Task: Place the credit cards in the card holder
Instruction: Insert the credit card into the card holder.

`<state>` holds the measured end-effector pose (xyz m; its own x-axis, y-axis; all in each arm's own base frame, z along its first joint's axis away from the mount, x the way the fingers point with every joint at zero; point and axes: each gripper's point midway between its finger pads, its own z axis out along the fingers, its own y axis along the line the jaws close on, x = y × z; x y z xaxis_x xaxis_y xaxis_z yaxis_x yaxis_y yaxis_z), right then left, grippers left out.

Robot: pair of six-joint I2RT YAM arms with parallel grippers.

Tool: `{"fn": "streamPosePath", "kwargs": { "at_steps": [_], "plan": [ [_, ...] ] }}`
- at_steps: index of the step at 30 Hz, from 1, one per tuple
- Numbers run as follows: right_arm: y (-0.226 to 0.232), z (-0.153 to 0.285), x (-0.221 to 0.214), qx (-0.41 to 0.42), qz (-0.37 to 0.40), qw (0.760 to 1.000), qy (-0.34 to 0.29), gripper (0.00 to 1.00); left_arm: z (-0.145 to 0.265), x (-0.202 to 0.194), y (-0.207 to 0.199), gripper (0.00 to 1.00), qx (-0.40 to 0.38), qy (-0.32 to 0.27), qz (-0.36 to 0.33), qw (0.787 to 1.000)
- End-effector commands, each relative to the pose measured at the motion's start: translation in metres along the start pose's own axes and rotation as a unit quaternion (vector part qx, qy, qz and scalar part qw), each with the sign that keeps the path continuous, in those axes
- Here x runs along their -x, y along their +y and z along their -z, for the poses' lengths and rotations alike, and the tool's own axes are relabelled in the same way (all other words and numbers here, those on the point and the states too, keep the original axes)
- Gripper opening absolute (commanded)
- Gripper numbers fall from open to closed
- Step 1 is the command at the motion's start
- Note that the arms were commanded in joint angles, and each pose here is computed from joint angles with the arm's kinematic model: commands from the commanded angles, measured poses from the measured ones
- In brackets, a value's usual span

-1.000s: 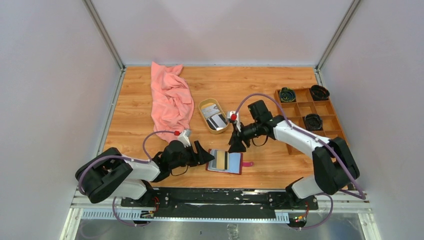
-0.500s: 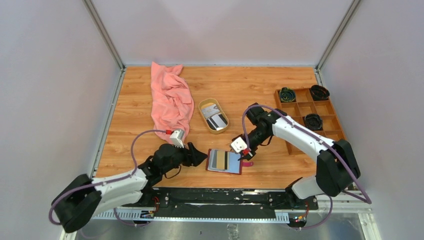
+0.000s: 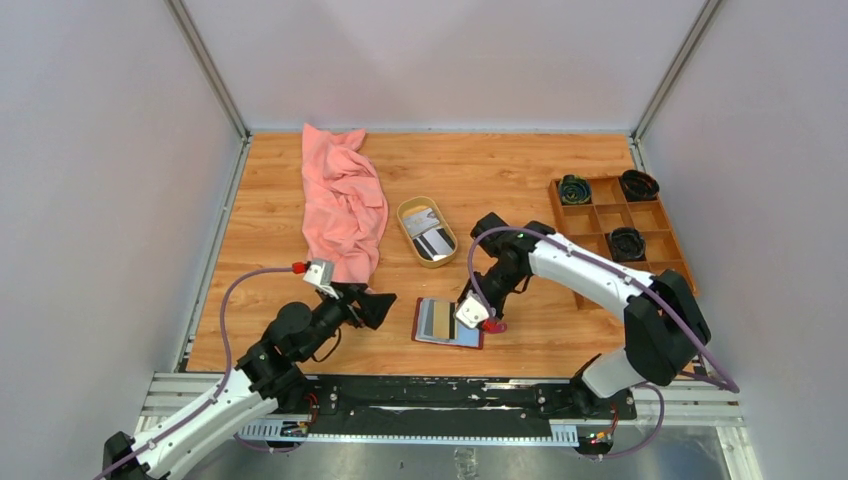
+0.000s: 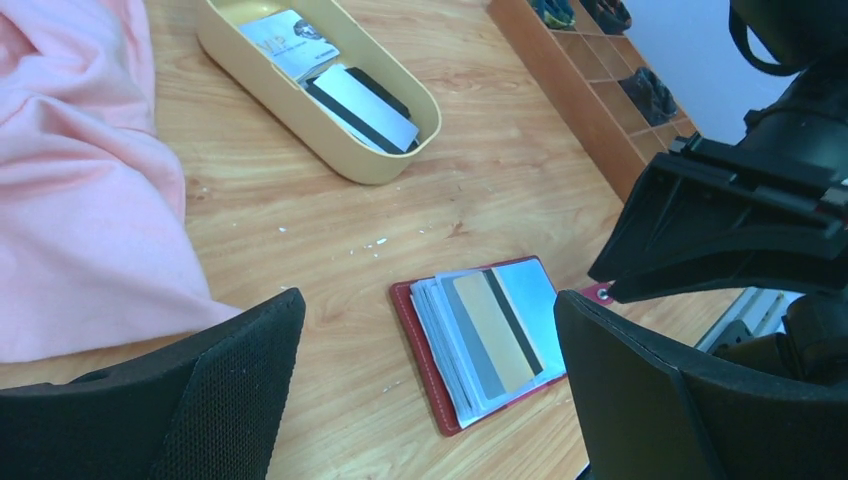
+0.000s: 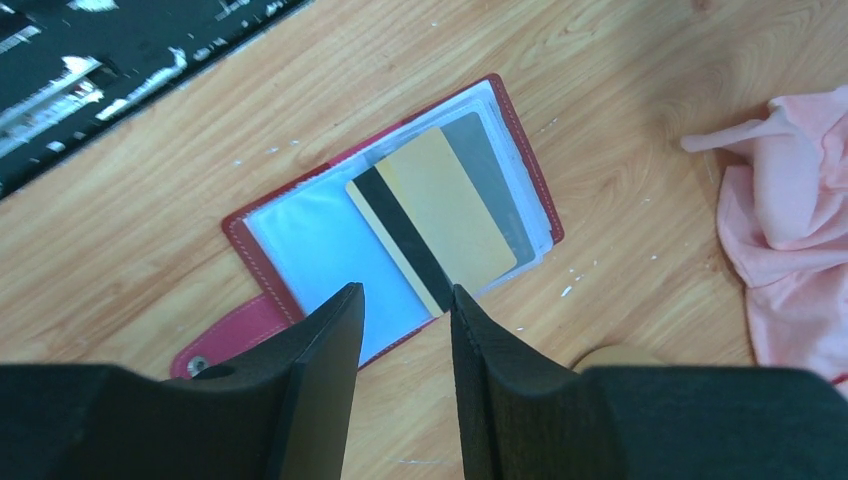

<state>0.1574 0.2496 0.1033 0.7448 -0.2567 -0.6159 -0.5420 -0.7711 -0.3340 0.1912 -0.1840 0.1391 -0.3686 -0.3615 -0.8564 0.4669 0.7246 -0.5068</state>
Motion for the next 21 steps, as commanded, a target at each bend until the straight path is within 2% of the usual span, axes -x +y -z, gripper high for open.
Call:
{"fn": "streamPosePath", "kwargs": {
  "at_steps": [1, 7, 9, 15, 21],
  "plan": [
    [-0.009, -0.01, -0.009, -0.019, 0.038, 0.998, 0.049, 0.42, 0.008, -0.028, 0.02, 0.99, 0.035, 0.036, 0.02, 0.999],
    [-0.003, -0.026, -0.009, -0.014, 0.068, 0.996, 0.057, 0.4, 0.01, -0.068, 0.031, 0.8, 0.05, 0.089, 0.066, 0.993],
    [0.004, -0.034, -0.01, 0.003, 0.077, 0.995, 0.06, 0.38, 0.009, -0.07, 0.033, 0.74, 0.058, 0.095, 0.065, 0.992],
    [0.015, -0.048, -0.029, 0.047, 0.076, 0.991, 0.102, 0.22, 0.005, -0.073, 0.033, 0.6, 0.069, 0.121, 0.052, 0.989],
    [0.02, -0.048, -0.044, 0.065, 0.066, 0.986, 0.135, 0.1, 0.004, -0.087, 0.035, 0.55, 0.073, 0.145, 0.056, 0.985]
  ]
}}
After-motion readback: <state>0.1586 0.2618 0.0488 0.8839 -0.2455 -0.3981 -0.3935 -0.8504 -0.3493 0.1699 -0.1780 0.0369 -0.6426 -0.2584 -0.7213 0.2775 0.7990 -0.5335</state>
